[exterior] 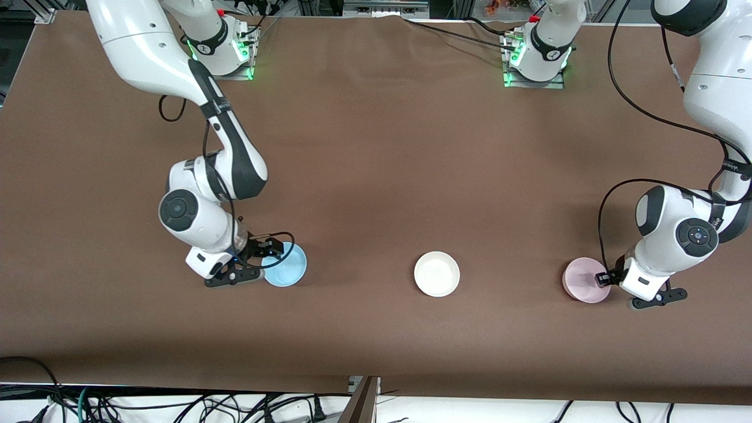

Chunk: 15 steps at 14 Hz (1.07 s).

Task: Stack pink and blue bowls on white bowl
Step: 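Grasp the blue bowl with the right gripper while the left gripper grasps the pink bowl, then lift the pink bowl with the left gripper and move it onto the white bowl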

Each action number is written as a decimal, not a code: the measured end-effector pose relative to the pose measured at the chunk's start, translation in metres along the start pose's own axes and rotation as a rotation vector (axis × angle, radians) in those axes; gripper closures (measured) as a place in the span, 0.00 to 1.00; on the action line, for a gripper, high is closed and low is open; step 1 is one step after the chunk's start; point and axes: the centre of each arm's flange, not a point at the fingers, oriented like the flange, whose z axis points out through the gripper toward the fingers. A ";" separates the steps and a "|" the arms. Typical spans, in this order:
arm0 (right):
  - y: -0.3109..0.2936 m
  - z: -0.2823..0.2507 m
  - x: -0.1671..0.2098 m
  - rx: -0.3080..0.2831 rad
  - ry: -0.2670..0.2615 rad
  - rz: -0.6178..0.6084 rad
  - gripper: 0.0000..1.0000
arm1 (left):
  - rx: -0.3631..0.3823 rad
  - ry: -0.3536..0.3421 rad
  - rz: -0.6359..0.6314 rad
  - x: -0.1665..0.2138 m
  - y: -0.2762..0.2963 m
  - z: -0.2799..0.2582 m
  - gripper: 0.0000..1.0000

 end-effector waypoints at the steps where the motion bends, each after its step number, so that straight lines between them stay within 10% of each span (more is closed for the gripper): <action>1: 0.000 0.004 0.001 0.000 -0.002 0.000 0.00 | -0.001 -0.003 0.001 -0.001 0.001 0.002 0.79; 3: 0.003 0.014 0.002 -0.003 -0.009 0.000 0.00 | -0.006 -0.001 0.004 -0.001 0.004 0.002 0.92; 15: 0.016 0.036 0.003 -0.011 -0.031 0.015 0.33 | -0.039 -0.059 -0.144 -0.011 0.123 -0.038 0.92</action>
